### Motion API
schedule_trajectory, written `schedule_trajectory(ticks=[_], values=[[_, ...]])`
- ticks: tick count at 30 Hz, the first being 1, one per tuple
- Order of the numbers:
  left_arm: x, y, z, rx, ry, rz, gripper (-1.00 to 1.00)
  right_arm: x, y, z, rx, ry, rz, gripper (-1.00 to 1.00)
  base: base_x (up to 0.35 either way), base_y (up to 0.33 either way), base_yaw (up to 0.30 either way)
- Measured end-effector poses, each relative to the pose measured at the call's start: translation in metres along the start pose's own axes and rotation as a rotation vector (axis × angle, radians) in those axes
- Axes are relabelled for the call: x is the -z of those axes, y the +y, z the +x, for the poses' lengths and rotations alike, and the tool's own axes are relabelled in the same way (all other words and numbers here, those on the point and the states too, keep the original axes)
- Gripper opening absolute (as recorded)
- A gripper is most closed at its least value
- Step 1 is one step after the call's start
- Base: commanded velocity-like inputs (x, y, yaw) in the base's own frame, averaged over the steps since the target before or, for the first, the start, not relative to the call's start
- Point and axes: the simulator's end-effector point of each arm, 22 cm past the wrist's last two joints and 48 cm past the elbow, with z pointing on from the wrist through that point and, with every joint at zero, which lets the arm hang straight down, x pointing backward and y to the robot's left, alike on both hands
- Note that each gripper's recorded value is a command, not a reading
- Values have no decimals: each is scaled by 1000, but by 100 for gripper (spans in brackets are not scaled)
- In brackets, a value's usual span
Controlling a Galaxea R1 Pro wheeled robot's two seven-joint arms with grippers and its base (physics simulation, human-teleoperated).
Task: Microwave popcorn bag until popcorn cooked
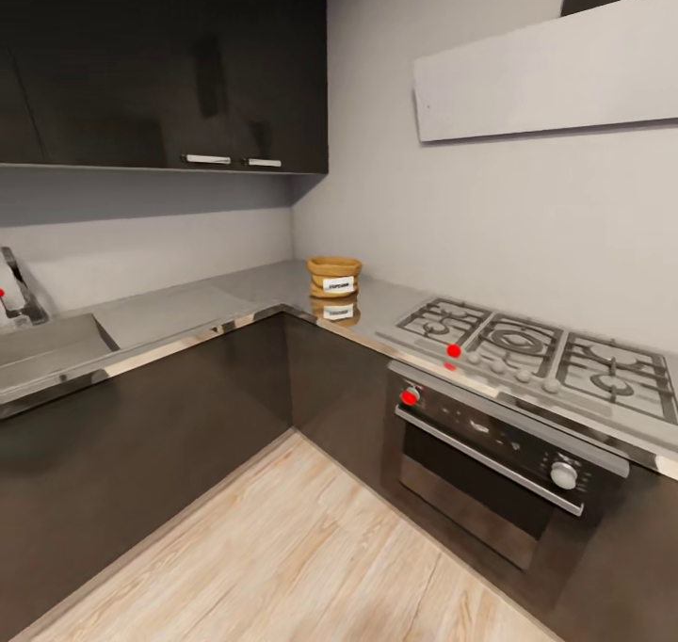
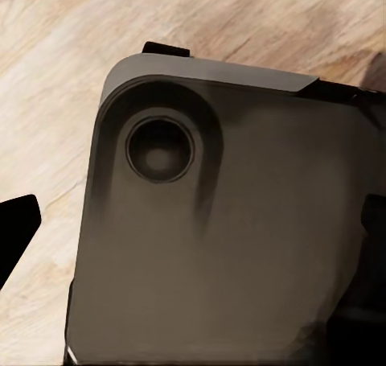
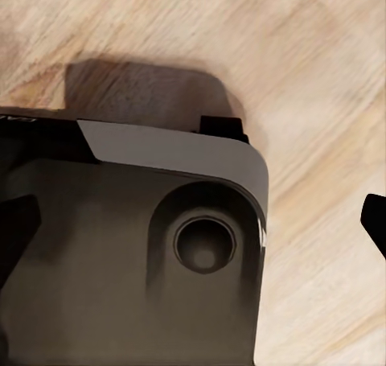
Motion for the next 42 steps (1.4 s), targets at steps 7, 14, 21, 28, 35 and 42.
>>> schedule_trajectory(ticks=[7,14,21,28,35,42], values=[[0,-1,5,-9,17,4,100,0,-1,0,1,1,1,100,299,129,0],[0,-1,5,-11,15,4,100,0,-1,0,1,0,1,100,306,202,0],[0,-1,6,-13,16,4,100,0,0,0,1,-1,0,100,293,231,0],[0,-2,6,-16,17,6,100,0,1,-1,1,-5,-2,100,298,197,0],[0,-2,6,-19,17,5,100,0,2,-1,2,-6,-4,100,322,15,0],[0,-2,7,-20,17,5,100,0,1,-2,2,-12,-2,100,323,0,0]])
